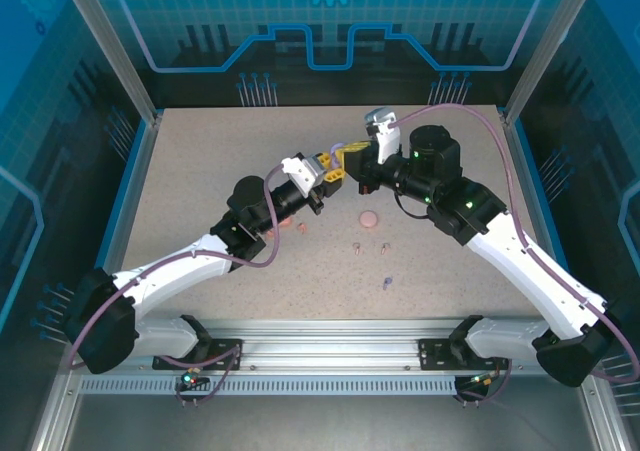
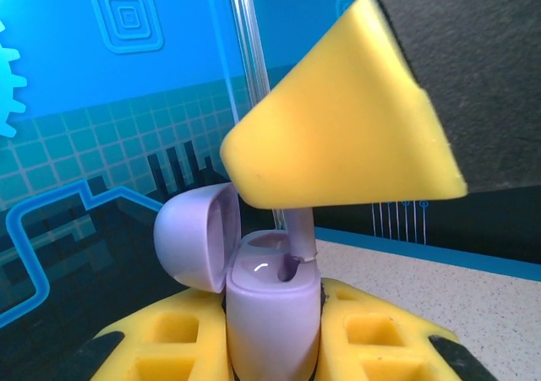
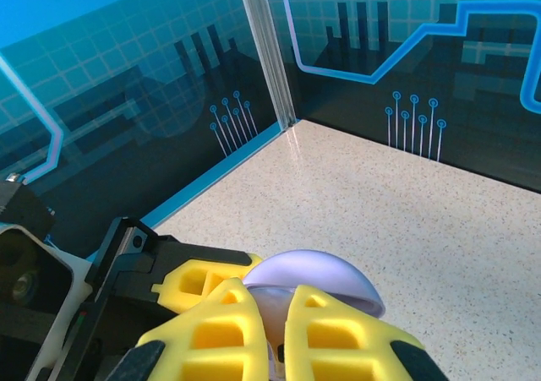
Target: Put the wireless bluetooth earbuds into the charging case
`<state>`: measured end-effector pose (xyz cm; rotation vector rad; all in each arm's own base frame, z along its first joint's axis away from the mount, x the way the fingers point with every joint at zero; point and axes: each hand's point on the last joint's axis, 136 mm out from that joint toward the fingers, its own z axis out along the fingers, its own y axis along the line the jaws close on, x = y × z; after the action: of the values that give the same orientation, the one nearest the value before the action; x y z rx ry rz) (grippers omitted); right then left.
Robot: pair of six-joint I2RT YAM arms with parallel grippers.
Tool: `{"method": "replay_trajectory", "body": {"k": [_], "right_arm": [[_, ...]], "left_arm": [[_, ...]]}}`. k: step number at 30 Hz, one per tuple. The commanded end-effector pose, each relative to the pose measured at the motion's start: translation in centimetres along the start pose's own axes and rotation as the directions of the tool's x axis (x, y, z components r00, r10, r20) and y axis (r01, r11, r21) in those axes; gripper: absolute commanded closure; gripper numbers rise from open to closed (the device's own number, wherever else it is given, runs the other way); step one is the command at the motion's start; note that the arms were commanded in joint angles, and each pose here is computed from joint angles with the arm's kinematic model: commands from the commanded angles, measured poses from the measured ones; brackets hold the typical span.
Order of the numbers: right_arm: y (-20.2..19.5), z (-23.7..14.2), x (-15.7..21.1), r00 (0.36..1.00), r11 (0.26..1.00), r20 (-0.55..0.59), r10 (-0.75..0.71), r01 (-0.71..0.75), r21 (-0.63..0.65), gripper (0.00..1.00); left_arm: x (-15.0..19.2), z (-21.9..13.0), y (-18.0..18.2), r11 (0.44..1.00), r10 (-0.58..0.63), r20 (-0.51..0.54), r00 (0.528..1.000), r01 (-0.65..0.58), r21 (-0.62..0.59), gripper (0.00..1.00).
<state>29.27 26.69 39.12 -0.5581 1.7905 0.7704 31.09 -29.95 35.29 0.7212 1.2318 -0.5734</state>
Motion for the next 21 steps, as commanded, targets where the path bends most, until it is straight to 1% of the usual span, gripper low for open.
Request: {"method": "replay_trajectory", "body": {"k": [1,9,12,13,14,16,17,18,21], "right_arm": [[-0.8,0.0,1.1,1.000,1.000,-0.026,0.013,-0.012,0.021,1.00],[-0.8,0.1,1.5,0.999,1.000,-0.047,-0.010,0.011,0.017,1.00],[-0.5,0.1,1.7,0.998,1.000,-0.059,-0.023,0.022,-0.005,1.00],[-0.5,0.2,1.8,0.997,1.000,-0.067,-0.024,0.024,-0.008,0.99],[-0.5,0.2,1.8,0.997,1.000,-0.068,-0.022,0.021,-0.011,0.95],[-0.4,0.2,1.6,0.998,1.000,-0.063,-0.016,0.015,-0.013,0.93],[-0.3,0.0,1.3,0.998,1.000,-0.056,-0.009,0.008,-0.014,0.88],[-0.2,-0.1,1.1,0.999,1.000,-0.050,-0.004,0.003,-0.014,0.83],[-0.1,-0.9,-0.3,1.000,1.000,-0.010,0.014,-0.014,-0.005,0.62]], "left_arm": [[-4.1,-0.5,0.1,0.999,0.034,0.114,0.993,-0.033,-0.007,1.00],[-4.2,-0.5,0.1,0.999,0.033,0.118,0.993,-0.032,-0.007,1.00],[-4.2,-0.5,0.2,0.999,0.032,0.117,0.993,-0.031,-0.008,1.00],[-4.2,-0.5,0.2,0.999,0.032,0.116,0.993,-0.031,-0.008,1.00],[-4.2,-0.5,0.1,1.000,0.031,0.115,0.993,-0.031,-0.007,1.00],[-4.0,-0.4,0.2,1.000,0.030,0.112,0.993,-0.029,-0.007,1.00],[-3.9,-0.4,0.1,1.000,0.027,0.109,0.994,-0.027,-0.005,1.00],[-3.8,-0.3,0.1,1.000,0.025,0.107,0.994,-0.025,-0.004,1.00],[-3.4,-0.3,0.1,1.000,0.022,0.098,0.995,-0.021,-0.008,1.00]]}}
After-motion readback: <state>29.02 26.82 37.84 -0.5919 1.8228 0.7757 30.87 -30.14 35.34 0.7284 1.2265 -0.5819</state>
